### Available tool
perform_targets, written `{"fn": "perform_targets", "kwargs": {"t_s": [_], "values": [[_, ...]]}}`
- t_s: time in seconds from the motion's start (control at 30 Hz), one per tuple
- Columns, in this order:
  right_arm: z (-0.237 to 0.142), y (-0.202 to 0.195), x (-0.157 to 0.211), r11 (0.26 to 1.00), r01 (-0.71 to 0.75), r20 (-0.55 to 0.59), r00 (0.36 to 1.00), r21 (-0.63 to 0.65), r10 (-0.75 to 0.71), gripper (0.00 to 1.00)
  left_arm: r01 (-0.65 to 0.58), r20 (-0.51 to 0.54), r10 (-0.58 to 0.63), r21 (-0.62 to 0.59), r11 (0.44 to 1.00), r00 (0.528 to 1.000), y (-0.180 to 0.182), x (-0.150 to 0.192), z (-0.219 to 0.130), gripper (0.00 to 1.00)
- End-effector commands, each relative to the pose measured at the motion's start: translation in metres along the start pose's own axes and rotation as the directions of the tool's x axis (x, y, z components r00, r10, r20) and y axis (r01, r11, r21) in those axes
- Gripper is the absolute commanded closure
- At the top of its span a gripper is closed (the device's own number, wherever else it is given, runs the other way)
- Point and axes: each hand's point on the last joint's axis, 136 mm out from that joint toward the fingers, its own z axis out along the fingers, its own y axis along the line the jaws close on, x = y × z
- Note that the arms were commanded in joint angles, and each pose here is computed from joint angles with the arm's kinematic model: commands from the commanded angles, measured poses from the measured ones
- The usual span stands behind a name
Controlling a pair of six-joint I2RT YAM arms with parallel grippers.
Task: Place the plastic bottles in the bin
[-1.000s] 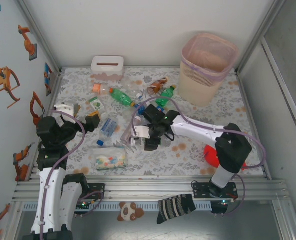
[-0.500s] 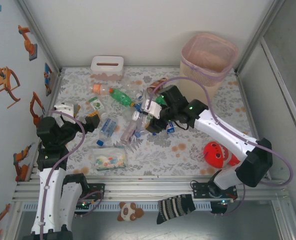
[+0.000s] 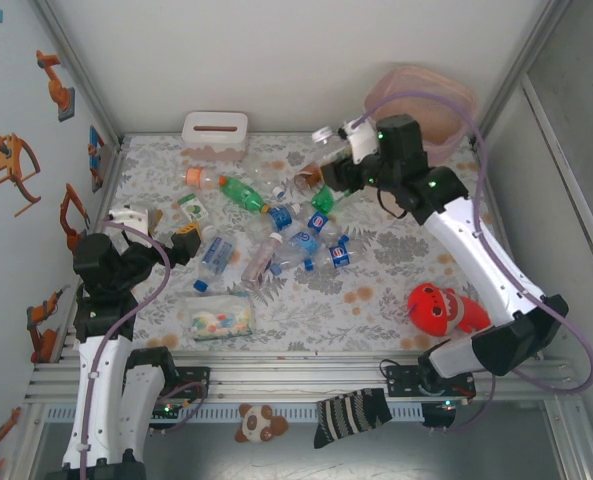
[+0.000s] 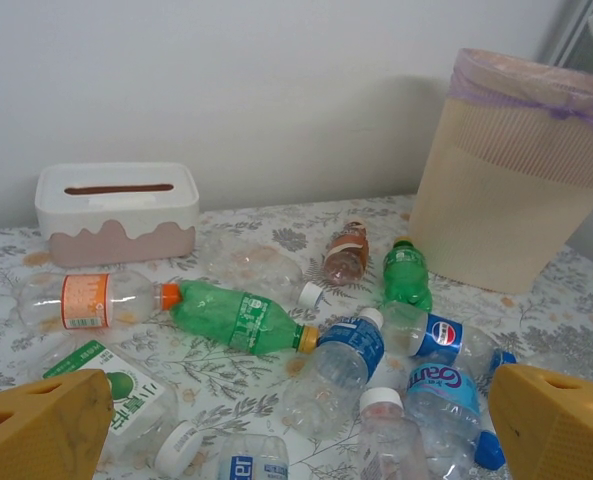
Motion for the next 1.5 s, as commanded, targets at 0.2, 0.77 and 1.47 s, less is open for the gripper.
{"fn": "perform_targets", "kwargs": {"t_s": [0.2, 0.77, 1.47], "values": [[-0.05, -0.109, -0.066, 0.91, -0.339, 0.255, 0.926, 0.241, 0.278, 0.51, -0.033, 0.042, 0.032, 0.026, 0.999, 0.999, -0.008, -0.012, -0.004, 0.04], [-0.003, -0.282, -0.081, 0.479, -0.877, 0.445, 0.419, -0.027, 0.792, 0.63, -0.035, 0.047, 0.034, 0.022, 0.999, 0.998, -0.008, -0.013, -0.006, 0.04], [0.123, -0.299, 0.013, 0.293, -0.956, 0.147, 0.291, 0.008, 0.945, 0.63, -0.036, 0.05, 0.035, 0.016, 0.999, 0.998, -0.009, -0.014, -0.008, 0.04]]}}
